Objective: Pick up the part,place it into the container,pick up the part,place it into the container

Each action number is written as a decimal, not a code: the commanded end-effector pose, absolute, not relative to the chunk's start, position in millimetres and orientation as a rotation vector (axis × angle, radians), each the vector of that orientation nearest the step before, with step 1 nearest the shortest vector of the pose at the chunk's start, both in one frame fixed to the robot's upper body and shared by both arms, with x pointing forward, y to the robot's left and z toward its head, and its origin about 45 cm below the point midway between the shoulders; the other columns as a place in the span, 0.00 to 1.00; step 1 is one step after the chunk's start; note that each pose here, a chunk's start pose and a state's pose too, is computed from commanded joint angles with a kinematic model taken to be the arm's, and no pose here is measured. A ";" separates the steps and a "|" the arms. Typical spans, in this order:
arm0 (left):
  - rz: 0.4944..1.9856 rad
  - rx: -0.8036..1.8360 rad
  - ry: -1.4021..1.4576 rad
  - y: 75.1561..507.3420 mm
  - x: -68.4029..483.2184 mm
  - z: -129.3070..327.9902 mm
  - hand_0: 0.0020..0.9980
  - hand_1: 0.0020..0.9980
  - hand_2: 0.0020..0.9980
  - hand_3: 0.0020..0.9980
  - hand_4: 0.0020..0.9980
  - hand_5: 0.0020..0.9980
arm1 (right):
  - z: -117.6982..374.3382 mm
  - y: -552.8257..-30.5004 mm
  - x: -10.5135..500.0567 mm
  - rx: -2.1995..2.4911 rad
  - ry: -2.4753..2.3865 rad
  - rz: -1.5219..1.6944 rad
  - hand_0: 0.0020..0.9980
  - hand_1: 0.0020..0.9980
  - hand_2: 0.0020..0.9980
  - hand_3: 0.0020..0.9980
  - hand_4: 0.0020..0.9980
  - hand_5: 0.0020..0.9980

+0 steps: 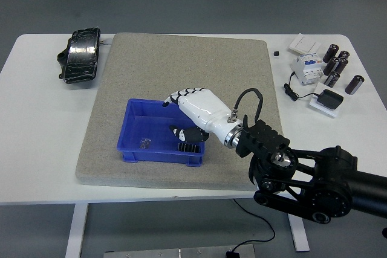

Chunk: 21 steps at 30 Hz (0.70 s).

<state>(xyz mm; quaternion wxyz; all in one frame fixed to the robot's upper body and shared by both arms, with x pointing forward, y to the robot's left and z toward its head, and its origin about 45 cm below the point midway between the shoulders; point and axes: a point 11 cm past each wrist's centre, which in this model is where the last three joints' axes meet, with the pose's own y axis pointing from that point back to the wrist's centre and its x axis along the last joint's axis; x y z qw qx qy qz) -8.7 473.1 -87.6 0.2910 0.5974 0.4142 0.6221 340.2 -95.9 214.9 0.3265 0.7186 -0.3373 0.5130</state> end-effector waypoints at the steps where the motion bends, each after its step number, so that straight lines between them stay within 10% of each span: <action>1: 1.659 1.593 1.105 473.0 -9.0 -87.7 0.67 0.67 0.60 0.57 0.52 0.47 | 219.4 -99.2 343.0 1.891 -0.913 1.331 0.76 0.85 0.83 0.76 0.66 0.27; 21: 1.660 1.592 1.111 471.7 -11.1 -88.3 0.67 0.67 0.60 0.57 0.51 0.47 | 189.0 -188.1 384.1 1.690 -0.977 1.125 0.65 0.73 0.79 0.75 0.65 0.27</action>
